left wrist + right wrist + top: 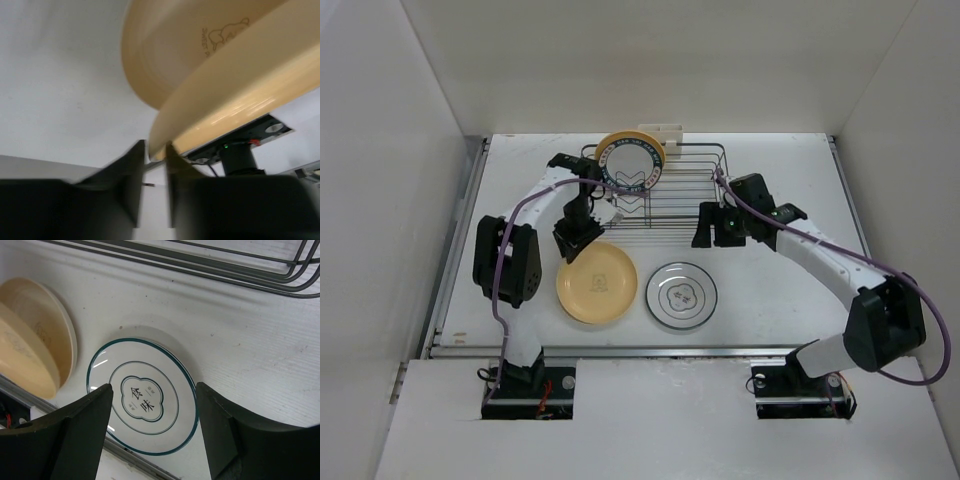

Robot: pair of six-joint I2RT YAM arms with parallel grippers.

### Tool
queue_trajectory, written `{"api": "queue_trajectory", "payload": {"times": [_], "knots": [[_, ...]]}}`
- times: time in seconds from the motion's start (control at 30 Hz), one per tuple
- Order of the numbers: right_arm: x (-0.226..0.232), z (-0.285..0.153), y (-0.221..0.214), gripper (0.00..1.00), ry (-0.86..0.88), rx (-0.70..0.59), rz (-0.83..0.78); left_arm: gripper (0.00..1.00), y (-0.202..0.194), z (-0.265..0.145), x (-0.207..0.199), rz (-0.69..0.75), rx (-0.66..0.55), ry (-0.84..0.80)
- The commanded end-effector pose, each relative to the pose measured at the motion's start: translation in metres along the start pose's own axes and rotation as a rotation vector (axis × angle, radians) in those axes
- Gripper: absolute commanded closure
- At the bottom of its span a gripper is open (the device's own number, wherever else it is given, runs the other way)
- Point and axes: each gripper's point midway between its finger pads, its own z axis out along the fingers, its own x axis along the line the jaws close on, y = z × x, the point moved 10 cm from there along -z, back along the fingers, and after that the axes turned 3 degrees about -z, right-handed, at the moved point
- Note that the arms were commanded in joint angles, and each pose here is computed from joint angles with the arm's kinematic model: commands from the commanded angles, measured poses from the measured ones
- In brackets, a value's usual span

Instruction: Unload the plates from the dish rack

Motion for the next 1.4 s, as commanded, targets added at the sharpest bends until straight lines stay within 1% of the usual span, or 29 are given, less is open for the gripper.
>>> {"api": "queue_trajectory", "payload": {"times": [0.0, 0.07, 0.1, 0.2, 0.23, 0.37, 0.4, 0.43, 0.47, 0.5, 0.53, 0.57, 0.63, 0.67, 0.7, 0.73, 0.77, 0.8, 0.87, 0.9, 0.93, 1.1, 1.13, 1.2, 1.27, 1.33, 1.37], "knots": [[0.005, -0.012, 0.013, 0.27, 0.022, -0.094, -0.010, 0.72, -0.012, -0.001, -0.006, -0.010, 0.091, -0.026], [0.007, -0.016, 0.018, 0.27, 0.020, -0.119, -0.015, 0.62, -0.012, -0.001, -0.006, -0.010, 0.091, -0.026], [0.010, -0.020, 0.023, 0.26, 0.026, -0.136, -0.019, 0.52, -0.011, -0.001, -0.004, -0.009, 0.089, -0.009], [0.017, -0.028, 0.038, 0.24, 0.043, -0.190, -0.041, 0.44, -0.014, -0.010, -0.005, -0.026, 0.047, 0.036], [0.018, -0.028, 0.042, 0.23, 0.044, -0.194, -0.042, 0.44, -0.015, -0.010, -0.005, -0.026, 0.051, 0.045], [0.025, -0.028, 0.067, 0.23, 0.062, -0.262, -0.087, 0.44, -0.009, -0.040, -0.002, -0.089, -0.096, 0.108], [0.027, -0.026, 0.074, 0.23, 0.075, -0.275, -0.105, 0.44, -0.007, -0.054, 0.000, -0.114, -0.178, 0.113], [0.033, -0.030, 0.088, 0.23, 0.095, -0.313, -0.126, 0.44, -0.004, -0.060, 0.007, -0.179, -0.242, 0.119], [0.032, -0.017, 0.097, 0.23, 0.090, -0.304, -0.134, 0.44, -0.001, -0.067, 0.011, -0.219, -0.294, 0.121], [0.033, -0.013, 0.105, 0.23, 0.098, -0.308, -0.160, 0.44, 0.003, -0.079, 0.015, -0.259, -0.376, 0.127], [0.035, -0.008, 0.114, 0.26, 0.107, -0.311, -0.172, 0.45, 0.004, -0.082, 0.027, -0.325, -0.413, 0.137], [0.038, 0.002, 0.131, 0.29, 0.110, -0.323, -0.175, 0.48, 0.012, -0.085, 0.035, -0.403, -0.482, 0.137], [0.040, 0.014, 0.146, 0.38, 0.125, -0.327, -0.218, 0.53, 0.026, -0.089, 0.052, -0.486, -0.541, 0.145], [0.046, 0.011, 0.163, 0.40, 0.145, -0.365, -0.240, 0.53, 0.031, -0.089, 0.059, -0.520, -0.557, 0.144], [0.043, 0.031, 0.166, 0.40, 0.139, -0.339, -0.233, 0.53, 0.036, -0.088, 0.067, -0.583, -0.571, 0.145], [0.043, 0.036, 0.173, 0.40, 0.138, -0.345, -0.248, 0.53, 0.044, -0.096, 0.072, -0.604, -0.611, 0.161], [0.043, 0.041, 0.178, 0.40, 0.139, -0.349, -0.250, 0.53, 0.054, -0.083, 0.083, -0.637, -0.583, 0.146], [0.044, 0.051, 0.189, 0.40, 0.144, -0.371, -0.255, 0.53, 0.060, -0.081, 0.088, -0.660, -0.589, 0.158], [0.044, 0.061, 0.199, 0.40, 0.147, -0.392, -0.270, 0.53, 0.071, -0.073, 0.103, -0.721, -0.591, 0.176], [0.048, 0.061, 0.209, 0.40, 0.154, -0.424, -0.278, 0.53, 0.075, -0.071, 0.106, -0.721, -0.597, 0.178], [0.044, 0.078, 0.210, 0.40, 0.152, -0.414, -0.276, 0.53, 0.076, -0.066, 0.113, -0.732, -0.597, 0.180], [0.041, 0.107, 0.224, 0.40, 0.161, -0.419, -0.289, 0.53, 0.092, -0.056, 0.120, -0.723, -0.630, 0.135], [0.042, 0.108, 0.229, 0.40, 0.151, -0.436, -0.289, 0.53, 0.095, -0.050, 0.122, -0.724, -0.625, 0.133], [0.036, 0.123, 0.229, 0.40, 0.129, -0.432, -0.282, 0.53, 0.098, -0.046, 0.121, -0.713, -0.626, 0.096], [0.031, 0.135, 0.230, 0.40, 0.100, -0.434, -0.283, 0.53, 0.102, -0.034, 0.125, -0.716, -0.598, 0.086], [0.028, 0.141, 0.232, 0.40, 0.081, -0.447, -0.289, 0.57, 0.104, -0.026, 0.125, -0.728, -0.576, 0.077], [0.029, 0.139, 0.235, 0.40, 0.069, -0.459, -0.288, 0.63, 0.106, -0.022, 0.127, -0.728, -0.575, 0.076]]}}
